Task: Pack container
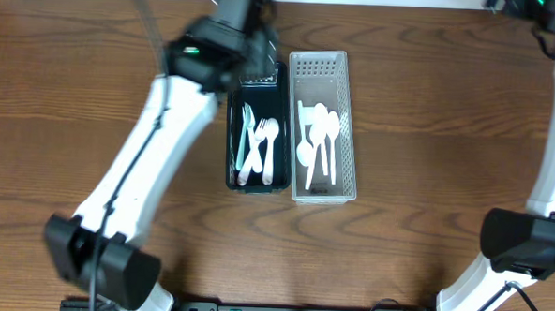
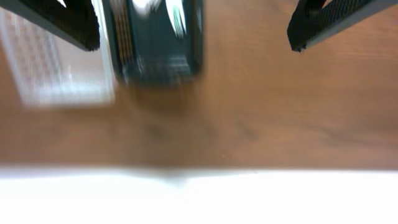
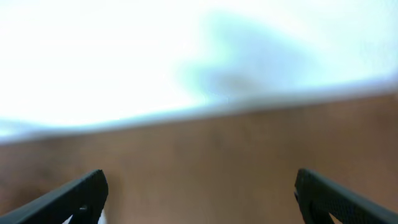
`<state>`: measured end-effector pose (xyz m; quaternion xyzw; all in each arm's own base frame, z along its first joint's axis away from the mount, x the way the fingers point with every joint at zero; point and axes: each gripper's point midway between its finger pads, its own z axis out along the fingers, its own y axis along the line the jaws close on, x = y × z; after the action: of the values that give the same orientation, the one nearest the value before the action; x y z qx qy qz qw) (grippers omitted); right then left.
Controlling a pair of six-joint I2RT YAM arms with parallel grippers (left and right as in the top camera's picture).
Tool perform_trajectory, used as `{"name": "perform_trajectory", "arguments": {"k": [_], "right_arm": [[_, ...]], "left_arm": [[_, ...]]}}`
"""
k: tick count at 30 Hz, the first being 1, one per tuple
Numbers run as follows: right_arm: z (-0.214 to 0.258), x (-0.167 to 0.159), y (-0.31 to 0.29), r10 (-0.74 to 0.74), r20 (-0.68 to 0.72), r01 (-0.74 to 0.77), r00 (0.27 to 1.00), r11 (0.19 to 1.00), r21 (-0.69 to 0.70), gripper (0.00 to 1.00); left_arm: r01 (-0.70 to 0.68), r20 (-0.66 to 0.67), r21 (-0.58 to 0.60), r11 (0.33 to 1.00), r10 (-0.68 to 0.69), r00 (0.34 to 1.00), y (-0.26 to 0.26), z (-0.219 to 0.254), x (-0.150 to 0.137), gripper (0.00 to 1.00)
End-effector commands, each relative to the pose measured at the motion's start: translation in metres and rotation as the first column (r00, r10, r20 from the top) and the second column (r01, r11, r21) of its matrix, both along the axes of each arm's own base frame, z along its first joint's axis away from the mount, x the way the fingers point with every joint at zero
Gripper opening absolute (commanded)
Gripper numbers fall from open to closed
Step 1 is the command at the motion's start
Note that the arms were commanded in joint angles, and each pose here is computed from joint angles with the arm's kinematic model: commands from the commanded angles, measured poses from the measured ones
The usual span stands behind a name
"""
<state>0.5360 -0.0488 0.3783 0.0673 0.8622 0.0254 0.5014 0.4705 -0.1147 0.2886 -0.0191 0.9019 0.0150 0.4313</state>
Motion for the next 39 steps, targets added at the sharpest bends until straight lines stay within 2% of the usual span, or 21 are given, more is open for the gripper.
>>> {"name": "perform_trajectory", "arguments": {"k": [1, 5, 11, 17, 25, 31, 35, 39], "right_arm": [[0.035, 0.012, 0.037, 0.095, 0.134, -0.088, 0.986, 0.994, -0.058, 0.99], [0.034, 0.016, 0.057, 0.143, 0.138, -0.133, 0.98, 0.988, -0.083, 0.99], [0.01, 0.0, 0.042, 0.116, 0.031, -0.113, 0.993, 0.991, -0.07, 0.99], [-0.008, -0.031, 0.009, 0.061, 0.015, -0.059, 0.998, 0.994, -0.093, 0.99], [-0.065, -0.101, -0.004, 0.019, 0.072, -0.011, 0.997, 0.994, -0.11, 0.99], [-0.097, -0.169, 0.019, 0.113, 0.2, -0.062, 0.973, 0.968, -0.242, 0.99], [-0.127, -0.219, 0.037, 0.161, 0.222, -0.099, 0.962, 0.959, -0.267, 0.99], [-0.151, -0.253, 0.041, 0.167, 0.252, -0.096, 0.953, 0.957, -0.273, 0.99]], "left_arm": [[-0.129, 0.092, 0.018, 0.991, 0.127, 0.988, 0.056, 0.022, 0.019, 0.98], [0.002, 0.056, 0.049, 0.999, -0.005, 0.998, 0.066, 0.015, 0.024, 0.98], [-0.028, -0.032, 0.035, 0.999, 0.029, 0.999, 0.091, 0.002, 0.007, 0.98], [-0.044, 0.018, 0.028, 0.999, 0.044, 0.999, 0.101, 0.013, -0.022, 0.98], [-0.043, 0.23, -0.003, 0.999, 0.043, 0.972, 0.107, 0.014, -0.091, 0.98], [-0.011, 0.458, -0.037, 0.999, 0.026, 0.889, 0.105, 0.006, -0.164, 0.98], [-0.006, 0.484, -0.041, 0.999, 0.025, 0.875, 0.11, -0.023, -0.208, 0.98], [-0.006, 0.516, -0.045, 0.999, 0.028, 0.856, 0.113, -0.036, -0.232, 0.98]]}}
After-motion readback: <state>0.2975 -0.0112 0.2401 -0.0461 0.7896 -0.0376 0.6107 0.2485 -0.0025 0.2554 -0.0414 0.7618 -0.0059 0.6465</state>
